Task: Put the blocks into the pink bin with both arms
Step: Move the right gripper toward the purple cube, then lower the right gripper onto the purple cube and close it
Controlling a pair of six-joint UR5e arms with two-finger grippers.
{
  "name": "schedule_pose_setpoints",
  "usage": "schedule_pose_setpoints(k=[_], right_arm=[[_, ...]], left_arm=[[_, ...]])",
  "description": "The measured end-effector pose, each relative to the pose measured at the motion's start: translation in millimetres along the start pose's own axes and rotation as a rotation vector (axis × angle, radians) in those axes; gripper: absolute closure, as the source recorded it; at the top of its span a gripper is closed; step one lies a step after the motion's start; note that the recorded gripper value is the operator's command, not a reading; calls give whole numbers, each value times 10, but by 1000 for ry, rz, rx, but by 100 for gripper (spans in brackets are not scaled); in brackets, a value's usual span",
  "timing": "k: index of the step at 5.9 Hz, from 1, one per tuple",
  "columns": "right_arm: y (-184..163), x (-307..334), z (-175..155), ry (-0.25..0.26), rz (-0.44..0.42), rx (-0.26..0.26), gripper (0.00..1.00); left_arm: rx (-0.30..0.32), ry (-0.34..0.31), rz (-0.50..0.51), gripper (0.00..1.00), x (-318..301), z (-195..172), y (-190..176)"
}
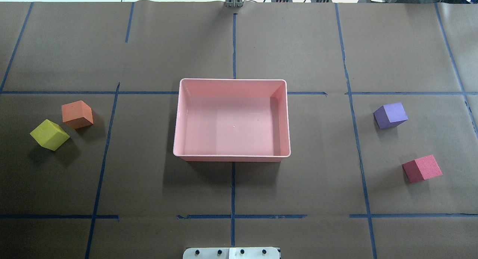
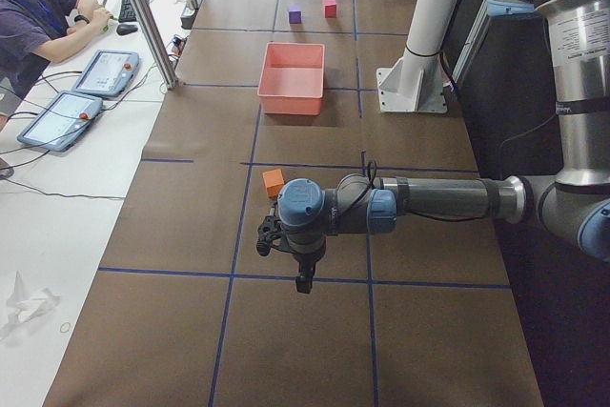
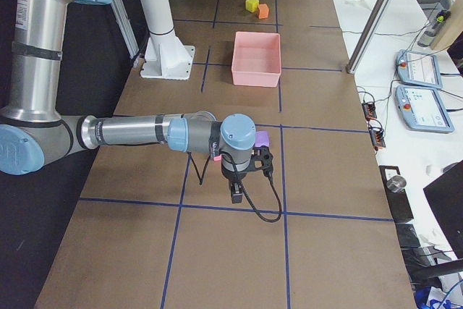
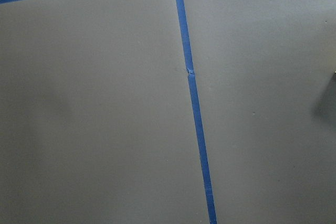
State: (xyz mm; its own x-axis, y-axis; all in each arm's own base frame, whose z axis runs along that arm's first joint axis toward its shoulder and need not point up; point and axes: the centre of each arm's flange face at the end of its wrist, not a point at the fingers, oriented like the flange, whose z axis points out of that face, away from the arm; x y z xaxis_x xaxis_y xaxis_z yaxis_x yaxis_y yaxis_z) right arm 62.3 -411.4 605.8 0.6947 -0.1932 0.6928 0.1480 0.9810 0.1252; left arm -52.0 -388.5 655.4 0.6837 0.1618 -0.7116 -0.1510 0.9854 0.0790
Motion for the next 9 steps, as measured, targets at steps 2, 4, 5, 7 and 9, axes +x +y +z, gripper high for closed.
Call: schedule_pose_setpoints(k=[2,4,5,7,9], right_arm=[[-127,-111,0,9,-59,21,0],[-669,-646,102,2,-144,53,0],[-1044,-1116,169,-10,-140,54,0],[-1525,-2085,588,-18,-114,75,0],[-1592,-2408,1207,-28,-97,121,0]], left_arm=[[5,-1,8,0,16,-12,-14],[8,0,11,0,23,-16,-19],[8,0,12,0,24,-17,-20],[8,1,12,0,24,-16,-20],[6,1,10,0,21,-11,-11]])
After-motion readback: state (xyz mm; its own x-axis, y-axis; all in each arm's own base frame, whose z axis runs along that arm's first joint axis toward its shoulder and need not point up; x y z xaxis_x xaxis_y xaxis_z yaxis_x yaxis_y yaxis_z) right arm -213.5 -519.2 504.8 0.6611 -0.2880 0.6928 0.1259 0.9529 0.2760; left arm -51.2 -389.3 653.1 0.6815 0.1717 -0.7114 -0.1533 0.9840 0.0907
